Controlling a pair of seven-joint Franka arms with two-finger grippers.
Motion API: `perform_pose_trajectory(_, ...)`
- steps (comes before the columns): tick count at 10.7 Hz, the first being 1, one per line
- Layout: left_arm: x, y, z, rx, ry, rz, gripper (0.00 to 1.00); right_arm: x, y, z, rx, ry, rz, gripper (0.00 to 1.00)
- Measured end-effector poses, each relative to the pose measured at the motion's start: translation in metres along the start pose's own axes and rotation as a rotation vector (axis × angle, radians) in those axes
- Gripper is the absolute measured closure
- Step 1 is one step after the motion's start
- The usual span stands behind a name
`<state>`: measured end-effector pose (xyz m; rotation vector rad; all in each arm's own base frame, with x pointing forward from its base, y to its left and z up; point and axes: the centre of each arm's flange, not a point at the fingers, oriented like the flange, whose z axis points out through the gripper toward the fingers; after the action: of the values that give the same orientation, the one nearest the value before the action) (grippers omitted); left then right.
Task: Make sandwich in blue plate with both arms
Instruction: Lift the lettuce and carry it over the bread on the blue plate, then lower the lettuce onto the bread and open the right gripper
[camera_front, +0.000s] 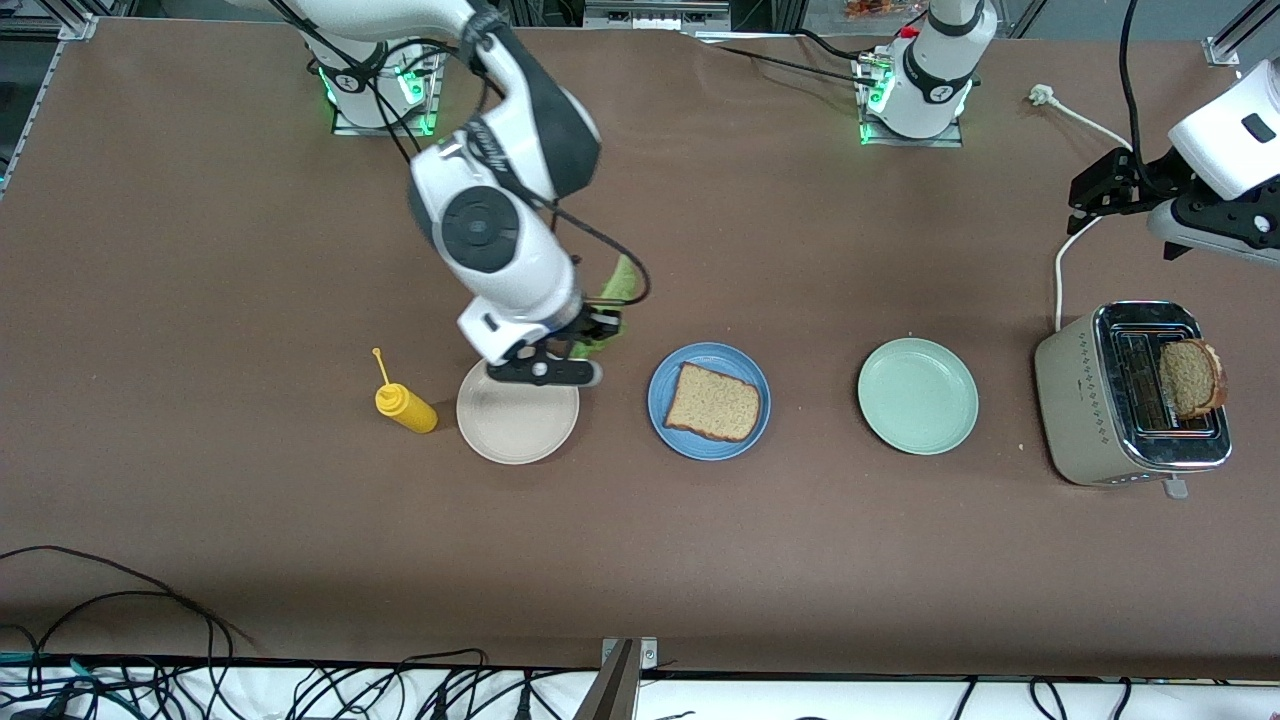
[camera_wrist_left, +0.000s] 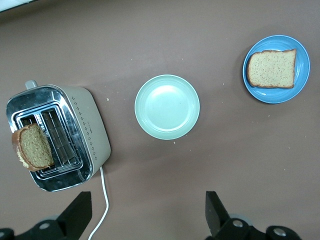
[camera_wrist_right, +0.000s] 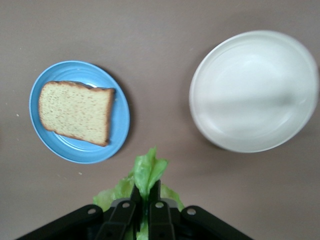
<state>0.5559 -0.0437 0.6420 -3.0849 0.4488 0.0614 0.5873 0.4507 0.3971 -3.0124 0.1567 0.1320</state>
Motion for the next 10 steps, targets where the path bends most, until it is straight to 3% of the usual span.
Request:
perform_pose_trajectory(4, 0.0, -0.001, 0.0, 0.0, -0.002, -0.002, 0.0, -0.027, -0.071, 0.063, 0.034, 0.054, 0.212, 0.93)
perform_pose_trajectory(10, 0.0, -0.001, 0.0, -0.001, -0.003, -0.002, 0.0, -0.025, -0.105, 0.139, 0.183, 0.173, 0.381, 0.93)
